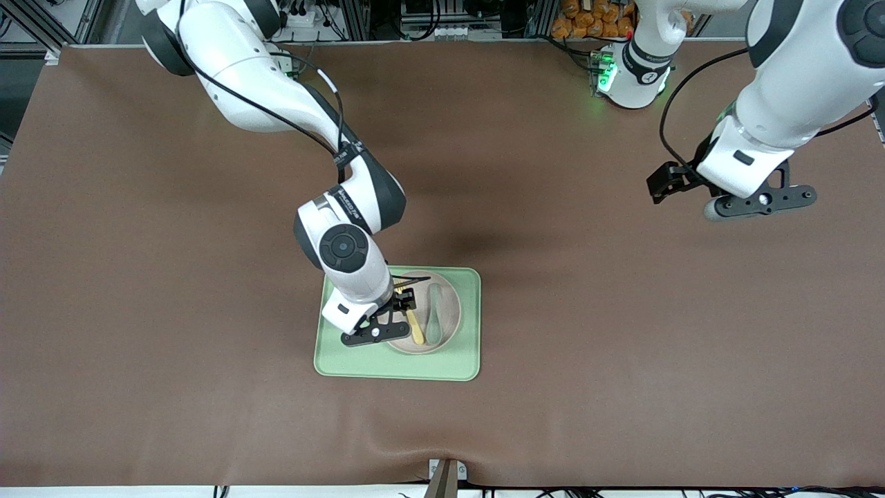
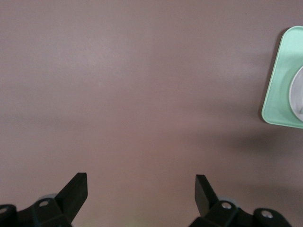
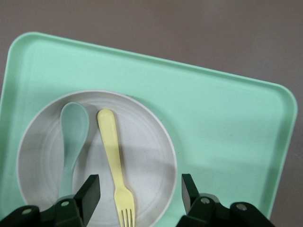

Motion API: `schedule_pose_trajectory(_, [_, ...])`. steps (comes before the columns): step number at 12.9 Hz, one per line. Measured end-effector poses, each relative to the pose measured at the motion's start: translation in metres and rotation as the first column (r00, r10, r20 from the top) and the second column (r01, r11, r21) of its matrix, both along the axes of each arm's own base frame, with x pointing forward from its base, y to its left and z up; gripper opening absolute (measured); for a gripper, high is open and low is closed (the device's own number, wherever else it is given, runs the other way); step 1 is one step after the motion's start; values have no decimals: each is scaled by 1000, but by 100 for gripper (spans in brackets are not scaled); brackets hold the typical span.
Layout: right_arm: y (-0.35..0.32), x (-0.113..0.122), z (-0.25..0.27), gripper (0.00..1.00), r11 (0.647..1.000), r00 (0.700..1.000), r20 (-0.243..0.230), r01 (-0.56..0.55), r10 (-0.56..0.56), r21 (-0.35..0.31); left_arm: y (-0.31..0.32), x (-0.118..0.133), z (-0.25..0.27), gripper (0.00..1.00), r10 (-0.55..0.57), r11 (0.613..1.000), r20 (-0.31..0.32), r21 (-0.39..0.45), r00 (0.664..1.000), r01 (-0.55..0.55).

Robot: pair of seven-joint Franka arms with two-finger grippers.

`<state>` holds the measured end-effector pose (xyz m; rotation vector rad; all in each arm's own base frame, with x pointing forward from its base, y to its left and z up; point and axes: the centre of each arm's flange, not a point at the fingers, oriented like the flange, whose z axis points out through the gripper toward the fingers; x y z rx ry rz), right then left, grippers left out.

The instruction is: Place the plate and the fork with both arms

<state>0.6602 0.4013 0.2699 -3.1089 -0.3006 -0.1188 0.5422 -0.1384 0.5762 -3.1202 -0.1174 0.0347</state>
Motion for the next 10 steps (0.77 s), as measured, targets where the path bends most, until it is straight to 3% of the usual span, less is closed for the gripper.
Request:
schedule_pose_trajectory(4, [15,-9,-32,73,999,999,-8,-42,42,-7,40,-7,24,100,-72,997,35,-4,997,72])
schedule_pose_trajectory(10, [24,-18,-50,53,998,998,-27,-59,59,-21,70,-9,51,100,-113,994,56,13,992,112])
